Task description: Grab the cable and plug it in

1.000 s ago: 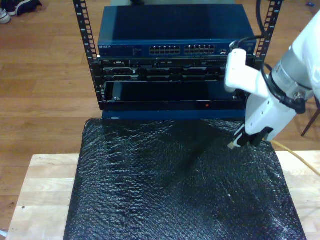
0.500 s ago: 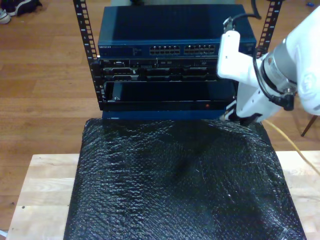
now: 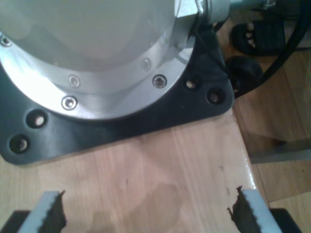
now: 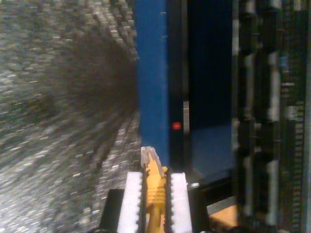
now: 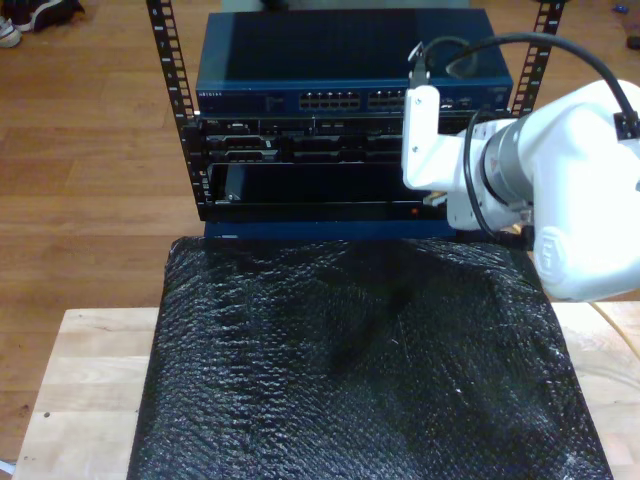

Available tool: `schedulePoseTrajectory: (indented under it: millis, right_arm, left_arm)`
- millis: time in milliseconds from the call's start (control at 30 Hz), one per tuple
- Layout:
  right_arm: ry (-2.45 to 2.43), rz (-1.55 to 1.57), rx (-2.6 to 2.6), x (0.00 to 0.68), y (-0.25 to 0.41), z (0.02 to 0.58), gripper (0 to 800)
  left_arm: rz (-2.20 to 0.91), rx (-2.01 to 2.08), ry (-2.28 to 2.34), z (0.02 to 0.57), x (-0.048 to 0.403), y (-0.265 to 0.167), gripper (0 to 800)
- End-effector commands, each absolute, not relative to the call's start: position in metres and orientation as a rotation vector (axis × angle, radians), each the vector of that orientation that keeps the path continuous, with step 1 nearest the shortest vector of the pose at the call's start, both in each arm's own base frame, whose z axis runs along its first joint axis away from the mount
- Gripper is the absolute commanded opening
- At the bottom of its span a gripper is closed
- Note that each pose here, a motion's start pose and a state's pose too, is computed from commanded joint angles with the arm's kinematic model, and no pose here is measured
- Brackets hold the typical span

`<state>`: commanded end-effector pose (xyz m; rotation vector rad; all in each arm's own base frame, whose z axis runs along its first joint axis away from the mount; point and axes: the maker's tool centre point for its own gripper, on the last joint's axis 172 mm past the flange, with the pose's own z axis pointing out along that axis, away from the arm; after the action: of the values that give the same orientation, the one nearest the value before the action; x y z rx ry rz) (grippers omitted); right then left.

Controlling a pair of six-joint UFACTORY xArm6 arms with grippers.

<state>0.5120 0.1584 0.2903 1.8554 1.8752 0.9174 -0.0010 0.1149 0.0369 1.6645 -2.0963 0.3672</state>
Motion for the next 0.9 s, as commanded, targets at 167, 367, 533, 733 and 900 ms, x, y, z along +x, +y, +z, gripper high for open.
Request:
schedulePoseTrajectory:
  millis: [167,367,533,733,900]
  right_arm:
    - [1.845,0.987,1.752,0.532,0.165,0.309,0]
    - [1.829,1.021,1.687,0.557,0.172,0.32,0]
    - [1.816,1.063,1.645,0.559,0.175,0.318,0]
    - [1.841,1.054,1.614,0.551,0.179,0.309,0]
    - [1.879,1.076,1.552,0.544,0.199,0.31,0]
  left_arm:
    - [0.368,1.664,-2.095,0.037,-0.001,0.115,800]
    - [0.367,1.664,-2.096,0.037,-0.001,0.115,800]
    - [0.368,1.664,-2.095,0.037,-0.001,0.115,800]
    - [0.367,1.664,-2.096,0.037,-0.001,0.115,800]
    - [0.368,1.664,-2.095,0.037,-0.001,0.115,800]
